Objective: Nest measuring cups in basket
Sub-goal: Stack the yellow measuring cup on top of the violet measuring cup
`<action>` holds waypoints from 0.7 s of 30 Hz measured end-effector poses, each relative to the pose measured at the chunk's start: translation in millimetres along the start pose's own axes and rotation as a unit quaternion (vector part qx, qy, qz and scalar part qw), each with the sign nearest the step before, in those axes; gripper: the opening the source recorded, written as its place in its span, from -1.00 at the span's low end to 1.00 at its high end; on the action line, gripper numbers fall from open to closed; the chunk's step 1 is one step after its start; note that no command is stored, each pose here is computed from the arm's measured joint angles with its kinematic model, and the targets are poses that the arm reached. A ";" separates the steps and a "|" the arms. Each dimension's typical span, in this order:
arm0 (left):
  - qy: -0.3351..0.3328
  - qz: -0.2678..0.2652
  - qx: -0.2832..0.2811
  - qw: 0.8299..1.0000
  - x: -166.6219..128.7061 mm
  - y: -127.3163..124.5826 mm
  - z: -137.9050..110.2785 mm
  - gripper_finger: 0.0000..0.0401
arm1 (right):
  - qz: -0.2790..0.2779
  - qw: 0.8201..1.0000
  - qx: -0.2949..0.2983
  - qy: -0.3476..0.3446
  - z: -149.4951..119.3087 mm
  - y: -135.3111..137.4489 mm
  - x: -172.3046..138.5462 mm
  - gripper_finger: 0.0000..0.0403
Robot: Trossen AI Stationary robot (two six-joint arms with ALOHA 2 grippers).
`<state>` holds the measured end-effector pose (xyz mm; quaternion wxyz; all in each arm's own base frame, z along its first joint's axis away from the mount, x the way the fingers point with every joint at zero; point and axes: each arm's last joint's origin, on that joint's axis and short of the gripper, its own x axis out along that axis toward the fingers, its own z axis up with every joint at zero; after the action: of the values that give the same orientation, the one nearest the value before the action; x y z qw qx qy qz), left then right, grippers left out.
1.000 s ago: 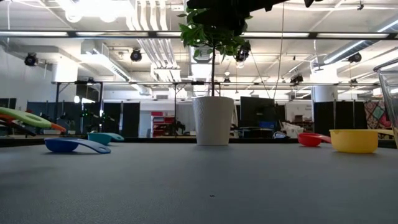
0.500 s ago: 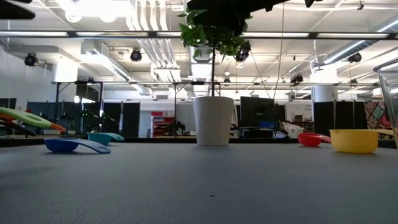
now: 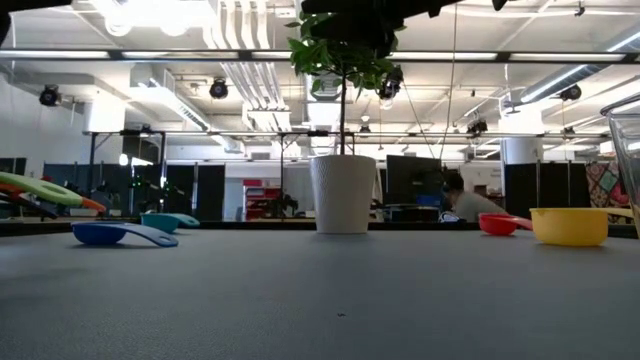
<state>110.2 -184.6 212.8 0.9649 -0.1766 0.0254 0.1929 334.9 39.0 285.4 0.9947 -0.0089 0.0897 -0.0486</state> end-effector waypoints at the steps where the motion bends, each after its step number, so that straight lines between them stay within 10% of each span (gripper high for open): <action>1: 0.000 -0.002 -0.013 1.000 0.1 -2.4 -0.9 -0.63 | 0.000 1.000 0.000 0.000 0.0 0.0 0.0 0.12; 21: -0.031 0.029 0.011 0.999 19.4 -11.5 -34.8 -0.63 | -0.004 1.000 -0.011 0.011 -5.1 -0.4 3.6 0.12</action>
<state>133.2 -199.7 181.8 0.9609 -0.1592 0.0023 0.2264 337.5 38.2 279.8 0.9934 -0.0200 0.1010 -0.0512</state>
